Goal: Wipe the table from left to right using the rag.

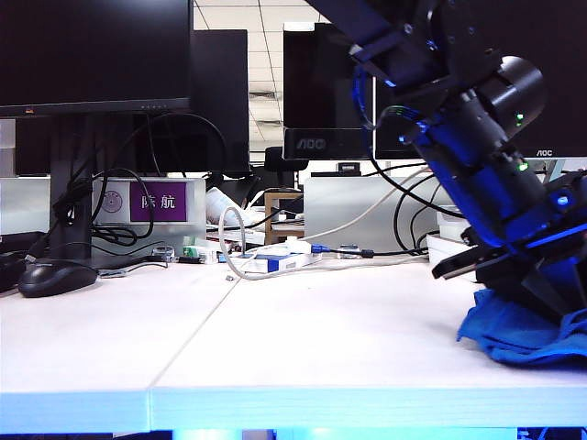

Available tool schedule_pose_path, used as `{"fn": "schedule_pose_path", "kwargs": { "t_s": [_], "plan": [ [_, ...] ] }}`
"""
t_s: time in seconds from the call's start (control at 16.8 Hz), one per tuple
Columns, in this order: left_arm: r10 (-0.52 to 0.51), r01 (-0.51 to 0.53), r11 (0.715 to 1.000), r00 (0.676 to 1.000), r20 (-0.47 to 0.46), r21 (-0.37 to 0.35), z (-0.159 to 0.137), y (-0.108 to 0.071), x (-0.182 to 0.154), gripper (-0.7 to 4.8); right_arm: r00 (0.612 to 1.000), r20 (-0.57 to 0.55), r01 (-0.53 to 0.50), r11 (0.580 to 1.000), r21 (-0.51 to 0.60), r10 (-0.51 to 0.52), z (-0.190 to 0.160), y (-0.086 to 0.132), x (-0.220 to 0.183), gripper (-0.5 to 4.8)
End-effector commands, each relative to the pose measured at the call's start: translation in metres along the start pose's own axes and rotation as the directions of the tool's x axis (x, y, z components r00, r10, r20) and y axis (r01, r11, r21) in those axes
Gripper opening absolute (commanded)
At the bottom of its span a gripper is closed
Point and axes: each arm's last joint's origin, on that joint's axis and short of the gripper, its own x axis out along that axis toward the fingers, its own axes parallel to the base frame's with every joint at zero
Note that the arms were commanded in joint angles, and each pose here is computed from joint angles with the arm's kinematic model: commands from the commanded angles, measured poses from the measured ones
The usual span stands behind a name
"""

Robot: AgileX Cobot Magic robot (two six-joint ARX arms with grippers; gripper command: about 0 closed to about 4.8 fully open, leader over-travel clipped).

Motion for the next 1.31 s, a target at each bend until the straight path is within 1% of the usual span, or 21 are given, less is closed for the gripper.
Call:
{"fn": "schedule_pose_path", "kwargs": {
  "t_s": [0.06,0.18,0.42,0.54,0.66,0.84,1.01,1.31],
  "plan": [
    [-0.013,0.013,1.000,1.000,0.011,-0.006,0.003,-0.006,0.008,-0.06,1.000,0.015,0.004,1.000,0.009,-0.004,0.001,-0.001,-0.002,-0.04],
    [-0.027,0.027,1.000,1.000,0.009,-0.009,0.002,-0.009,0.016,-0.06,1.000,0.015,0.007,1.000,0.015,-0.007,0.001,-0.001,-0.002,-0.04],
    [-0.066,0.066,0.998,0.998,0.021,-0.007,0.001,-0.017,0.026,-0.06,0.999,0.028,0.018,0.998,0.068,-0.020,-0.002,-0.003,-0.006,-0.04],
    [-0.089,0.090,0.996,0.995,0.048,-0.005,0.004,-0.020,0.027,-0.06,0.994,0.043,0.092,0.993,0.076,-0.096,-0.005,-0.007,-0.010,-0.04],
    [-0.116,0.118,0.993,0.991,0.070,-0.024,0.006,-0.021,0.029,-0.06,0.991,0.052,0.120,0.989,0.082,-0.124,-0.007,-0.009,-0.013,-0.04],
    [-0.128,0.129,0.992,0.987,0.096,-0.013,0.008,-0.026,0.030,-0.06,0.991,0.055,0.119,0.989,0.084,-0.123,-0.007,-0.009,-0.014,-0.04],
    [-0.140,0.144,0.989,0.983,0.120,-0.022,0.010,-0.030,0.032,-0.06,0.991,0.056,0.115,0.990,0.084,-0.120,-0.008,-0.009,-0.014,-0.04],
    [-0.154,0.158,0.987,0.980,0.128,-0.020,0.014,-0.034,0.044,-0.06,0.991,0.056,0.115,0.990,0.084,-0.120,-0.008,-0.009,-0.014,-0.04]
  ]
}}
